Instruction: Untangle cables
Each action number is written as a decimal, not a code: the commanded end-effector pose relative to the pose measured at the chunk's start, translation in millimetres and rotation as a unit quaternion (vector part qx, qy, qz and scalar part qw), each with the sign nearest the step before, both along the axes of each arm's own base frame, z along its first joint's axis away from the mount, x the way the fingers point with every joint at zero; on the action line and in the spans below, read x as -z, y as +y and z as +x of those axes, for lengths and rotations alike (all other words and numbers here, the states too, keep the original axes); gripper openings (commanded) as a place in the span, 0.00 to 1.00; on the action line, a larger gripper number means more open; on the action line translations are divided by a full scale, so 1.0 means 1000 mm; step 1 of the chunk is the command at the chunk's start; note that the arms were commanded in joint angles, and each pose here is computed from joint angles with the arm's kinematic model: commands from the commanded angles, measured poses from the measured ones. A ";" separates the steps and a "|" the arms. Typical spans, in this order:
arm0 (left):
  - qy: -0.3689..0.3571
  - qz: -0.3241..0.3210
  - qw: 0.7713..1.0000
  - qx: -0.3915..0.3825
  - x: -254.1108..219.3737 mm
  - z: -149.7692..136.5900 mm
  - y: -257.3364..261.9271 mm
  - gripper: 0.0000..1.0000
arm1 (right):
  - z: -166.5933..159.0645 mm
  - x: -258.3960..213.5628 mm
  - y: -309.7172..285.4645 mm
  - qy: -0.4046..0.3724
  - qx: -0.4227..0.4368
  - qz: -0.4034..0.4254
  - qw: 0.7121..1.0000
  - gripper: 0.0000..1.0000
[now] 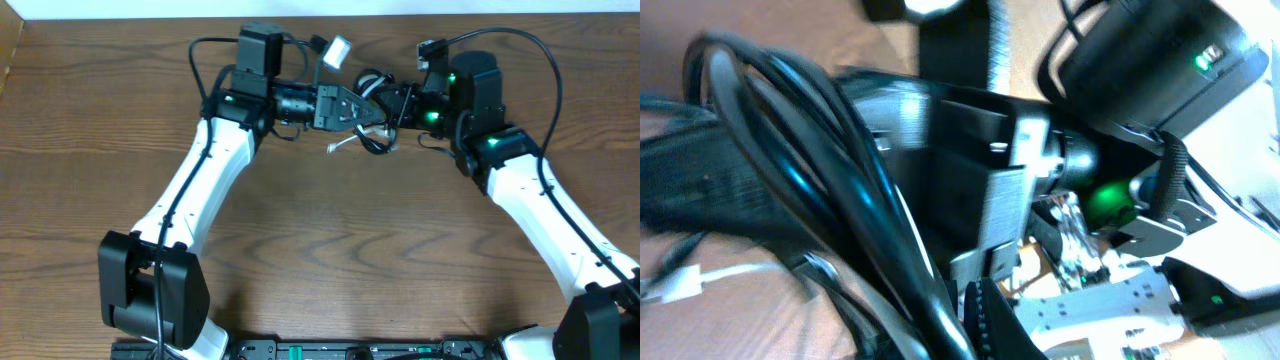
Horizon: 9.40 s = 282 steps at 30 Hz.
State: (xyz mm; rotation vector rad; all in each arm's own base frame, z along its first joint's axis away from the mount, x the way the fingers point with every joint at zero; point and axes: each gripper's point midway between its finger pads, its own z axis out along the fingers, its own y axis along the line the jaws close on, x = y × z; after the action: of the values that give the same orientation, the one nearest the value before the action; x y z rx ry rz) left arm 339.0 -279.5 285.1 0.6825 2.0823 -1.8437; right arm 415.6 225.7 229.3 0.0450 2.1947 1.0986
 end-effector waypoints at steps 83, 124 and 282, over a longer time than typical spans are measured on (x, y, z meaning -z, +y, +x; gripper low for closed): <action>0.169 0.026 0.982 -0.083 0.008 0.022 0.040 0.07 | 0.040 0.003 -0.088 -0.136 -0.030 -0.083 0.987 0.01; -0.158 0.135 0.976 0.057 0.073 -0.037 0.031 0.07 | -0.061 0.021 -0.013 -0.138 -0.251 -0.141 0.948 0.59; -0.068 0.479 0.866 -0.127 0.204 0.109 -0.006 0.07 | -0.052 0.096 -0.108 0.096 -0.108 -0.172 0.974 0.50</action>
State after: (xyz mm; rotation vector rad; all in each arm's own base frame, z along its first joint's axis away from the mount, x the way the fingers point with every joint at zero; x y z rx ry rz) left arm 439.4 -296.5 16.6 0.8051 2.8031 -0.4306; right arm 362.2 116.3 128.7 -0.2842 2.5995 0.8020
